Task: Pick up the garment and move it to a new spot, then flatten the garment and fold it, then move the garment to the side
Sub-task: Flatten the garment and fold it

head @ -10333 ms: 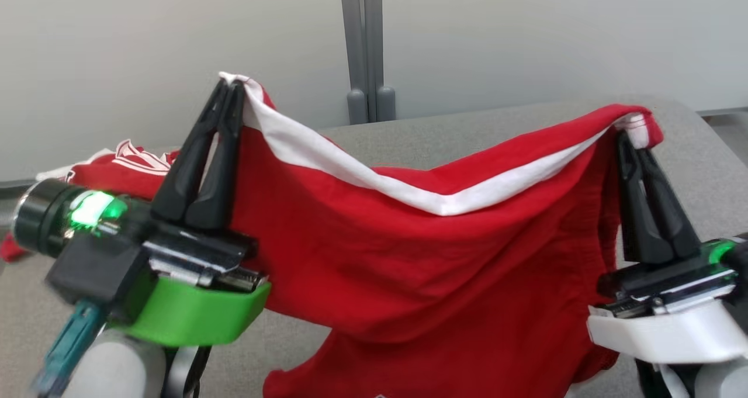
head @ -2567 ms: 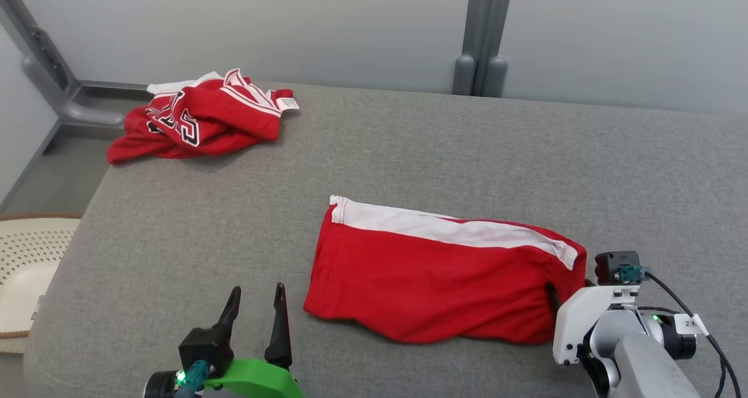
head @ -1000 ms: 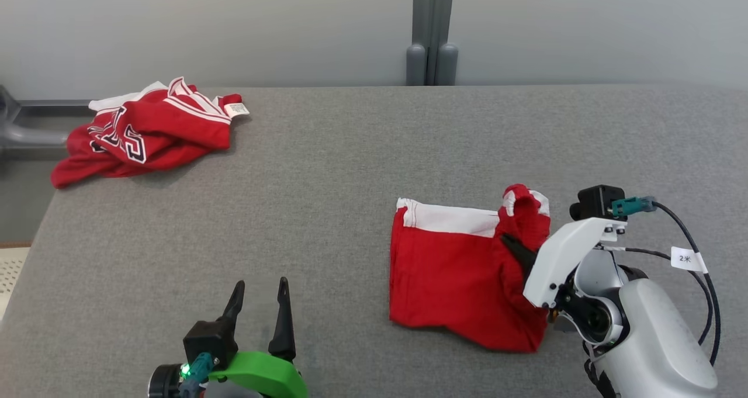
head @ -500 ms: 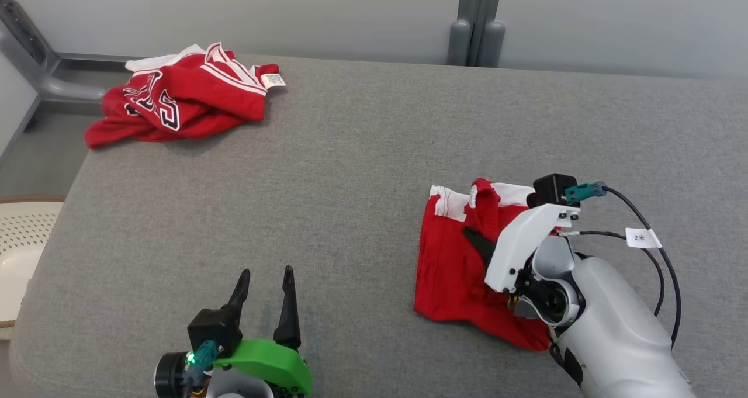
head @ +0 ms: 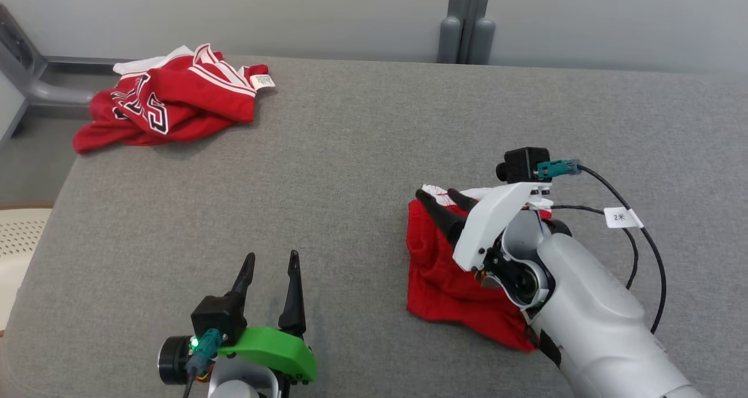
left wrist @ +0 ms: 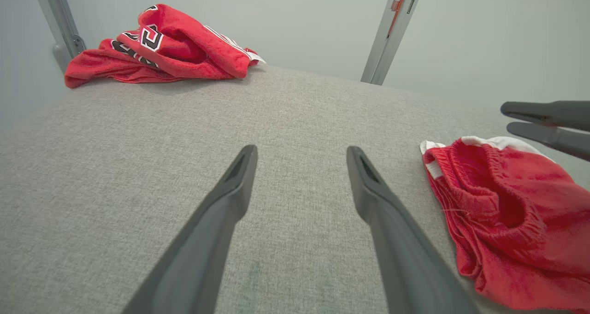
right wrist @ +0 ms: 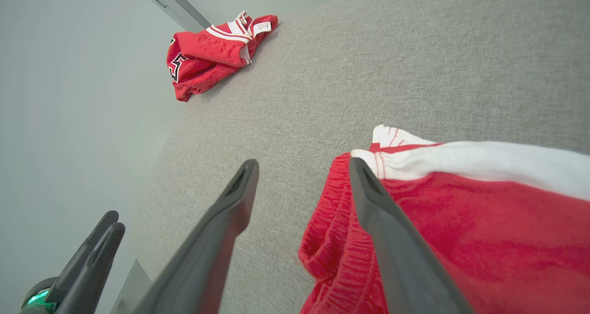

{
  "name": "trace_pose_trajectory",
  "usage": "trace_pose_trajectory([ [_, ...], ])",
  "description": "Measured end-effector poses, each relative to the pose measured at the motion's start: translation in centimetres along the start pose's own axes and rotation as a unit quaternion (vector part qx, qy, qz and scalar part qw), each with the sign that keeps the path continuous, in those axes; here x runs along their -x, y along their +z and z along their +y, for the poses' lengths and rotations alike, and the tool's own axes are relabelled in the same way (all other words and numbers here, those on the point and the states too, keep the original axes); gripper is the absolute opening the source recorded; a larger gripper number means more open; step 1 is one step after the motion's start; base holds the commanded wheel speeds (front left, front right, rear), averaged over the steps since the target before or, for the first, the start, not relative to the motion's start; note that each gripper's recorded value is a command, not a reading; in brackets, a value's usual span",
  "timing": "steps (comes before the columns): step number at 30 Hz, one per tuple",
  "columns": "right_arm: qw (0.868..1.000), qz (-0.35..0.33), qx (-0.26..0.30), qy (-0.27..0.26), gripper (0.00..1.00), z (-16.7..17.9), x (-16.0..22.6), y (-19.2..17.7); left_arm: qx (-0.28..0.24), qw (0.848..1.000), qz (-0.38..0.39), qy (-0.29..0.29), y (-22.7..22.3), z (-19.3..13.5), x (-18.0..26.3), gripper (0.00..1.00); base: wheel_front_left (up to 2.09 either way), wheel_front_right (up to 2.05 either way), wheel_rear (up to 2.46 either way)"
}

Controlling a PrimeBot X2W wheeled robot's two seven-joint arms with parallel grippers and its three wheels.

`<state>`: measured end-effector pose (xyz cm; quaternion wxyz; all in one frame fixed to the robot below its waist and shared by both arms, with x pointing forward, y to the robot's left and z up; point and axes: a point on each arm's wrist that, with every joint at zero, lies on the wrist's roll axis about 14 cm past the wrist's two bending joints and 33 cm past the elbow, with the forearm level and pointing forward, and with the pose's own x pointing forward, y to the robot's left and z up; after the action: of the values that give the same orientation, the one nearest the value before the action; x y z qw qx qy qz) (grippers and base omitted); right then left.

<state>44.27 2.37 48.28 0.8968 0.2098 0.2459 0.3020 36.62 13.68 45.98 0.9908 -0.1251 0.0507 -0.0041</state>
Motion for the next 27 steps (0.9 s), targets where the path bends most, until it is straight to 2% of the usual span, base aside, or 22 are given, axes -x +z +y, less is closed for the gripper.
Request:
trace_pose_trajectory([
  [4, 0.996, -0.072, 0.051, -0.034, 1.0, -1.7, 1.1, 2.9, -0.008, 1.0, -0.015, -0.022, 0.9, -1.3, -0.6, 1.0, 0.0, 0.0, 0.0],
  [8, 0.981, -0.136, 0.113, -0.077, 1.0, -4.0, 3.4, 5.4, -0.011, 0.998, -0.029, -0.046, 2.0, -2.7, -1.4, 1.0, 0.0, 0.0, 0.0],
  [14, 0.965, -0.17, 0.154, -0.124, 1.0, -6.4, 6.9, 4.3, -0.016, 0.997, -0.036, -0.067, 2.6, -4.1, -1.9, 1.0, 0.0, 0.0, 0.0],
  [18, 0.948, -0.214, 0.183, -0.146, 1.0, -7.1, 9.5, 4.6, -0.017, 0.997, -0.031, -0.07, 2.2, -4.4, -1.8, 1.0, 0.0, 0.0, 0.0],
  [27, 0.926, -0.264, 0.182, -0.198, 1.0, -8.2, 14.9, 3.4, -0.017, 0.998, -0.024, -0.059, 1.3, -3.8, 0.3, 1.0, 0.0, 0.0, 0.0],
])
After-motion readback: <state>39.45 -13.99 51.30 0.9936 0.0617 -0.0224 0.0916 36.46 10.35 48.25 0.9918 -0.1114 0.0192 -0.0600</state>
